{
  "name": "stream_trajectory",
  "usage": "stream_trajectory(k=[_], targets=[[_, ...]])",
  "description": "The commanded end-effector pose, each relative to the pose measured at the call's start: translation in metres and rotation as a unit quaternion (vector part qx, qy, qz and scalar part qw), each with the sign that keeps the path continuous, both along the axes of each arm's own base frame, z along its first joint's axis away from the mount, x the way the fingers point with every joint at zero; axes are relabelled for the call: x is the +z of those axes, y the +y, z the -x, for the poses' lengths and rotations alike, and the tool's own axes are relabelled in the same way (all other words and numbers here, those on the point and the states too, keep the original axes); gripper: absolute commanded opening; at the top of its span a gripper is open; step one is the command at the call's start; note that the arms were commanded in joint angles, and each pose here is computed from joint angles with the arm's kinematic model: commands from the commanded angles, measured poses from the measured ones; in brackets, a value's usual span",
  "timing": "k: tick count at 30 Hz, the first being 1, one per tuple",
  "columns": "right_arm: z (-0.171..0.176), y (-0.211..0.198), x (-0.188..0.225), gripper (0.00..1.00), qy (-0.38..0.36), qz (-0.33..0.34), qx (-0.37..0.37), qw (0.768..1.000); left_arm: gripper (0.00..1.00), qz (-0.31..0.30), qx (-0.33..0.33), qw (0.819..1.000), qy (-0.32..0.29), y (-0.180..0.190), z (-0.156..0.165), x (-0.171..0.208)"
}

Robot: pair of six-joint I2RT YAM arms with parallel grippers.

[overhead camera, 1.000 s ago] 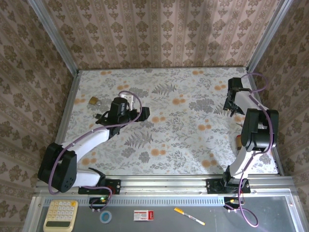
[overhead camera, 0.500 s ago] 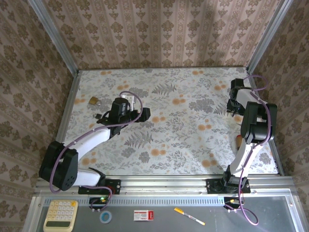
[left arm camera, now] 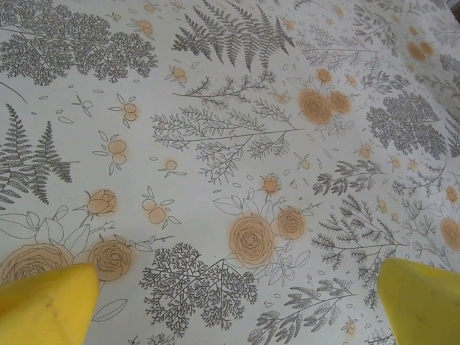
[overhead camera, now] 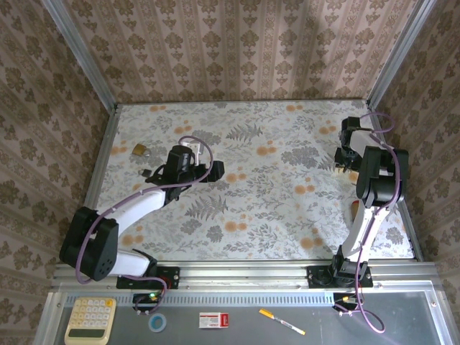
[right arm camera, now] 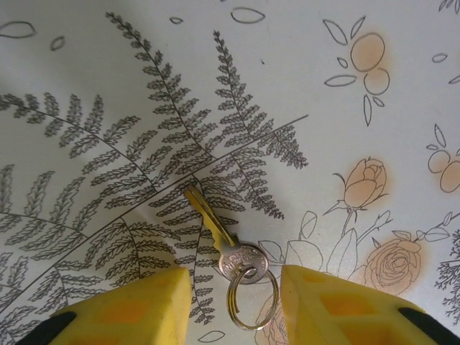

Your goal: Unlock with the key

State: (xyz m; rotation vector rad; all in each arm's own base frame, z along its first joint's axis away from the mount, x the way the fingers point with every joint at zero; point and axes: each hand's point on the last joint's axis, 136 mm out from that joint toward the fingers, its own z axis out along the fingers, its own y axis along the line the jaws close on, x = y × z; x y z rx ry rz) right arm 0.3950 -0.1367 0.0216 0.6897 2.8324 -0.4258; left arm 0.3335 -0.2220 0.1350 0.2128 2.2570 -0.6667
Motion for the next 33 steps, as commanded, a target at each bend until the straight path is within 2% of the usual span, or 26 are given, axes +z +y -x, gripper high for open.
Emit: stream_trajectory(k=[1,3,13,19,24,27,31,33], targets=[[0.005,0.001,-0.010,0.34,0.024,-0.017,0.001,1.000,1.00,0.009,-0.003,1.000,0.008,-0.004,-0.002,0.003],[0.005,0.002,-0.014,0.26,0.030,-0.025,0.000,0.999,1.00,0.010,-0.004,1.000,0.008,-0.005,-0.002,0.003],[0.009,0.014,-0.015,0.01,0.025,-0.054,0.007,0.998,1.00,0.016,-0.008,1.000,0.008,-0.007,-0.002,0.006],[0.010,0.033,0.005,0.00,-0.003,-0.060,0.026,0.998,0.99,0.029,-0.016,0.999,0.004,-0.013,0.002,0.014],[0.009,0.068,0.036,0.00,-0.044,-0.077,0.068,0.994,0.98,0.054,-0.021,0.998,0.005,-0.023,0.006,0.020],[0.011,0.101,0.058,0.00,-0.072,-0.086,0.111,0.987,0.98,0.089,-0.025,0.996,0.009,-0.034,0.008,0.026],[0.017,0.142,0.086,0.00,-0.110,-0.108,0.163,0.975,0.95,0.166,-0.040,0.985,0.027,-0.060,0.011,0.035],[0.027,0.140,0.091,0.00,-0.101,-0.096,0.157,0.978,0.93,0.190,-0.053,0.980,0.033,-0.072,0.012,0.039]])
